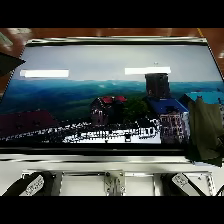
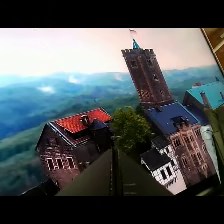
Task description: Fold the shirts.
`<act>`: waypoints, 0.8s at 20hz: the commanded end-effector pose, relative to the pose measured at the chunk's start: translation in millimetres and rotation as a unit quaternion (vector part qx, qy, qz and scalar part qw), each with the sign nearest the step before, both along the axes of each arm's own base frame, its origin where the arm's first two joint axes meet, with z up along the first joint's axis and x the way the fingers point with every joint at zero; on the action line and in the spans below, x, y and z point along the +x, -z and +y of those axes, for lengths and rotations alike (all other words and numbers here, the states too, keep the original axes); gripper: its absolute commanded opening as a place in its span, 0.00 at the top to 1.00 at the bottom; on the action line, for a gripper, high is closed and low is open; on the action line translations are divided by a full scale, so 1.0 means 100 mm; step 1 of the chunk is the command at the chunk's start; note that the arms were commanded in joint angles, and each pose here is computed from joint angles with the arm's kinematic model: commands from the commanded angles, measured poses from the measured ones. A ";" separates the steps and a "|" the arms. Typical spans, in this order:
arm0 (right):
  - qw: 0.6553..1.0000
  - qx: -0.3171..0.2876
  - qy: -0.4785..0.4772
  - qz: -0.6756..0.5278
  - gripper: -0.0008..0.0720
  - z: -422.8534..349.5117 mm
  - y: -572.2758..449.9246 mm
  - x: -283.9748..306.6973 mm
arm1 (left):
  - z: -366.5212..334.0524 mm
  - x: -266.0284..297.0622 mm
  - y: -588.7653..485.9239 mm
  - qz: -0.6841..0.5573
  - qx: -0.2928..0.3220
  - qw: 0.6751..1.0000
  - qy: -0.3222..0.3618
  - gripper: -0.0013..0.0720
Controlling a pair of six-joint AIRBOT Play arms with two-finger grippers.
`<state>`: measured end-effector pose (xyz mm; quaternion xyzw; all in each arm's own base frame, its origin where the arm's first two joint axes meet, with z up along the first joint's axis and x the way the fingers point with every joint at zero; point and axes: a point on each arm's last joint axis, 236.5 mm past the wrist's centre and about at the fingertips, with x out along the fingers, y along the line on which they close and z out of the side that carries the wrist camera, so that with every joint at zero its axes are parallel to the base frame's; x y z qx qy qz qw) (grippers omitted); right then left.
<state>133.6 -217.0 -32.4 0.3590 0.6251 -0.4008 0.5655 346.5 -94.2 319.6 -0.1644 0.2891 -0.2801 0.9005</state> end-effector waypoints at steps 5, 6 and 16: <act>0.987 -0.153 -0.016 -0.038 0.28 -0.62 -0.76 0.11 | 0.09 0.13 0.14 0.005 0.021 1.000 -0.003 0.93; 0.975 -0.200 -0.024 -0.098 0.31 -0.76 -1.10 0.38 | 0.14 0.22 0.20 0.000 0.034 0.999 -0.005 0.93; 0.852 -0.067 -0.436 -0.282 0.13 1.65 -1.55 2.09 | -0.72 0.45 2.25 0.188 0.379 0.905 0.045 0.58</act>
